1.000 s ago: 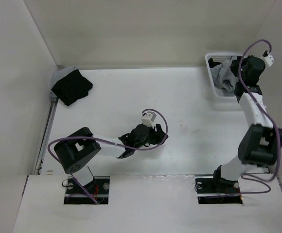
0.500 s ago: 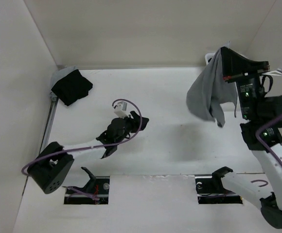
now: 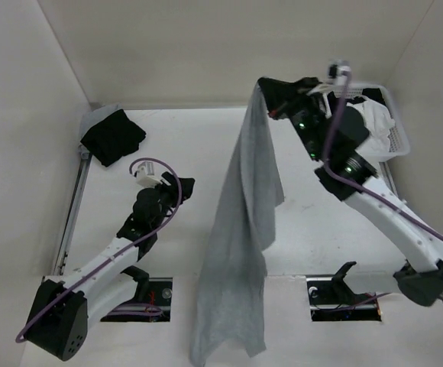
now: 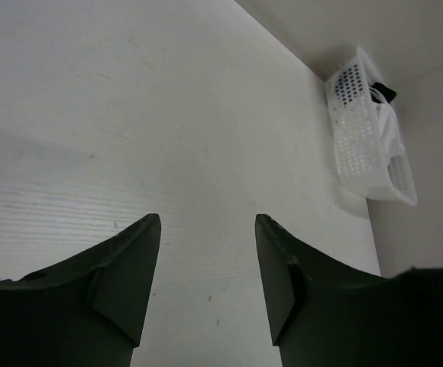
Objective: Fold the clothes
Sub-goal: Move the tank top to the center of the board, then flatten the tank top out
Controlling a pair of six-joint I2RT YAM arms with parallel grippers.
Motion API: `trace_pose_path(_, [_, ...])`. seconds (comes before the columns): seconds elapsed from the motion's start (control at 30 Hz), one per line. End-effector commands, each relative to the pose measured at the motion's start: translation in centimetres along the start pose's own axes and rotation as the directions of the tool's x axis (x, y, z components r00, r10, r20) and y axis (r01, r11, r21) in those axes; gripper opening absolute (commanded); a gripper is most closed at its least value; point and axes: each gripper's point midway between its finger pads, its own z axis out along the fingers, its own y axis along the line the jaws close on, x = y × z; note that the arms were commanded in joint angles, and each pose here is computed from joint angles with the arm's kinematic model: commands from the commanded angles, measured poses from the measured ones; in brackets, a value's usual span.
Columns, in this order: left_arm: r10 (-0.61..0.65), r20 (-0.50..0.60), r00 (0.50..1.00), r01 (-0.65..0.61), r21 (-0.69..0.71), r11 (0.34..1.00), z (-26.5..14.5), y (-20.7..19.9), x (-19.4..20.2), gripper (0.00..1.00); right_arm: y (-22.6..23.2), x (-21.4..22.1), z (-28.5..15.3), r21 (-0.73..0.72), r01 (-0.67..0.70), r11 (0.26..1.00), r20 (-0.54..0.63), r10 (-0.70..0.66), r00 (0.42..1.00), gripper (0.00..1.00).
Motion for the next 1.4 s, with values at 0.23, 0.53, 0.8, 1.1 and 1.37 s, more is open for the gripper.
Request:
trace_pose_path(0.23, [-0.045, 0.031, 0.998, 0.046, -0.019, 0.999, -0.1, 0.8, -3.1, 0.51, 4.5, -6.3, 3.2, -0.049, 0.101, 0.994, 0.082, -0.096, 0.992, 0.0])
trace_pose_path(0.53, [-0.06, 0.063, 0.996, 0.062, -0.032, 0.998, -1.5, 0.9, -4.2, 0.5, 5.6, 10.0, -6.7, 0.093, 0.215, 0.972, -0.215, -0.191, 0.958, 0.01])
trace_pose_path(0.8, [-0.046, -0.006, 0.999, 0.044, -0.227, 0.973, -2.4, 7.7, -1.3, 0.5, 5.2, 34.4, -21.8, 0.209, 0.234, 0.949, -0.577, -0.074, 0.814, 0.21])
trace_pose_path(1.1, [-0.037, -0.092, 0.995, 0.007, -0.309, 0.951, -3.2, 10.8, 1.9, 0.49, 1.6, 33.6, -19.8, 0.166, 0.251, 0.954, -0.623, -0.096, 0.777, 0.19])
trace_pose_path(1.37, [0.013, -0.192, 0.981, -0.079, -0.34, 0.937, -3.2, 11.4, 4.4, 0.42, -11.8, 37.7, -16.1, 0.332, 0.189, 0.924, -0.746, 0.134, 0.653, 0.1])
